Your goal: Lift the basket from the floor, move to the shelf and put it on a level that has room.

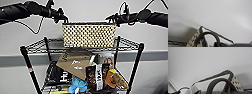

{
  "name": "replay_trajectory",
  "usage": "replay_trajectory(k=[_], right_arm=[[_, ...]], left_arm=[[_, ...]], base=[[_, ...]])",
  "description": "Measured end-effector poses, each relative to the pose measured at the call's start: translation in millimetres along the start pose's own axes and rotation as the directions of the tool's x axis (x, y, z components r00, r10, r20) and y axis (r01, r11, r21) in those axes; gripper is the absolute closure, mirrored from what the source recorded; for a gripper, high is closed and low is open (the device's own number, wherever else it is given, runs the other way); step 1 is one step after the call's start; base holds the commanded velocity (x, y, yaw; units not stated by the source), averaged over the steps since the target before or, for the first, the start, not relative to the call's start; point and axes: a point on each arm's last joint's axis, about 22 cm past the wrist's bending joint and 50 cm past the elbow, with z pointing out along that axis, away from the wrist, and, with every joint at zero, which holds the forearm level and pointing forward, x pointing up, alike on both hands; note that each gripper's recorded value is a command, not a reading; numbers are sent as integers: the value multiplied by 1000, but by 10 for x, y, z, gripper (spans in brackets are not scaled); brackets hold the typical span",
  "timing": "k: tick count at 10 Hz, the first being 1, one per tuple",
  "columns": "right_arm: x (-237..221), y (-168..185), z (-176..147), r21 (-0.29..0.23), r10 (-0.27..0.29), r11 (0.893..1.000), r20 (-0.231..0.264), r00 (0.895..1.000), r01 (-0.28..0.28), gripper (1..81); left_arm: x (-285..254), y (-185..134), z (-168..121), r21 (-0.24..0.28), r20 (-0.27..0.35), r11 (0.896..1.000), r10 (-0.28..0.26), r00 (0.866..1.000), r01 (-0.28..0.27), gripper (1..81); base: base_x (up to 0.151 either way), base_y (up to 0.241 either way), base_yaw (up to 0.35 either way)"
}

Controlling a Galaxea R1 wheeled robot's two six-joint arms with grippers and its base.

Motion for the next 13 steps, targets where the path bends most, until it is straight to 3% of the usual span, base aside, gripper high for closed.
replay_trajectory(k=[1, 4, 7, 10, 13], right_arm=[[25, -53, -62, 8, -8, 1000, -2, 1000, 8, 10], [122, -25, -267, 6, -8, 1000, -23, 1000, 8, 10], [58, -72, -295, 17, -15, 1000, -9, 1000, 15, 10], [243, 88, -869, 0, -16, 1000, -65, 998, 16, 10], [41, 90, -1260, 15, -21, 1000, -52, 998, 22, 10]], left_arm=[[15, -22, -28, 3, -3, 1000, 17, 1000, -17, 10], [113, -89, -149, 10, -24, 1000, -6, 1000, 6, 10], [74, -104, -199, 6, -18, 1000, -1, 1000, 1, 10], [261, -331, -708, 18, -76, 1000, -8, 997, 10, 10], [120, -456, -1112, 20, -75, 1000, 6, 997, -5, 10]], base=[[0, 0, 0], [0, 0, 0], [0, 0, 0], [0, 0, 0], [0, 0, 0]])
